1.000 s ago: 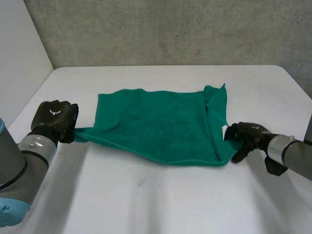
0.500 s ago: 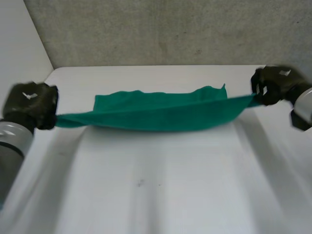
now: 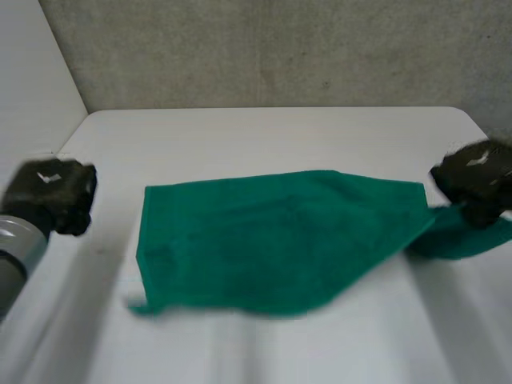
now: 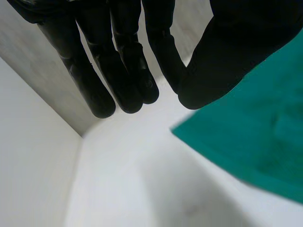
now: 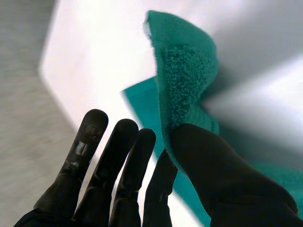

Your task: Fold the towel.

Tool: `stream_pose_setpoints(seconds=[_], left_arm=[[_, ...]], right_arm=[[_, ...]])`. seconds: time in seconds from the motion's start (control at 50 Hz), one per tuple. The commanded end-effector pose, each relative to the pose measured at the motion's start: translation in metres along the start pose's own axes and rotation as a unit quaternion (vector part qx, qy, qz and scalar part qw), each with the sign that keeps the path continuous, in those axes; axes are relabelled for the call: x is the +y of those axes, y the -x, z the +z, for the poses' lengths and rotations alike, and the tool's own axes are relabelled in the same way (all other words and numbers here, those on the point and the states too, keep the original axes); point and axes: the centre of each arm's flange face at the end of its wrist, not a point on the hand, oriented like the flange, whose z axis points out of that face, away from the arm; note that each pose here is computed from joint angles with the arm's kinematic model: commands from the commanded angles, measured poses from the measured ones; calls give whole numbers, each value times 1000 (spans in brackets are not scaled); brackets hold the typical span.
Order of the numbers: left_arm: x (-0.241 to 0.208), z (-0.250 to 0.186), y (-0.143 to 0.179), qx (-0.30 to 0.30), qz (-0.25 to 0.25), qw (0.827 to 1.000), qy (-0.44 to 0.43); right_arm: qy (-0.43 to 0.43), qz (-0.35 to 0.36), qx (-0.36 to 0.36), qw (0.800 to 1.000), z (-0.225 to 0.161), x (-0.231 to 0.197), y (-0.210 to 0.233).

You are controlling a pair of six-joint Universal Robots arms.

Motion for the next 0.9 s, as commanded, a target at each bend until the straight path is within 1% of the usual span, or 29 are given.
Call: stream_pose_setpoints(seconds=[0.02, 0.12, 0.24, 0.26, 0.3, 0.32, 0.4, 0.48, 0.54, 0.6, 0.66, 0.9], left_arm=[[44, 45, -25, 47, 2, 995, 87], [41, 51, -44, 74, 10, 994, 79], [34, 38, -55, 90, 13, 993, 69], [24, 19, -59, 97, 14, 994, 52], [21, 5, -62, 106, 12, 993, 44], [21, -9, -65, 114, 7, 993, 40], [26, -38, -72, 132, -6, 991, 38], [41, -58, -87, 163, -1, 985, 47], [49, -61, -95, 173, 7, 984, 47], [59, -60, -99, 168, 11, 984, 51], [67, -59, -100, 161, 14, 985, 56], [87, -62, -108, 166, 39, 983, 62]], right_arm=[[92, -7, -60, 994, 65, 41, 22], [106, -6, -63, 992, 80, 46, 28], [75, 6, -39, 996, 85, 37, 30], [71, 8, -34, 997, 84, 36, 28], [61, 14, -22, 998, 84, 33, 24], [56, 14, -15, 998, 84, 32, 22], [41, 15, 1, 999, 87, 32, 21], [34, 17, 9, 999, 87, 35, 22], [34, 17, 8, 999, 86, 37, 24], [32, 17, 9, 999, 85, 39, 26], [30, 16, 10, 999, 85, 39, 27], [23, 15, 15, 1000, 83, 41, 29]])
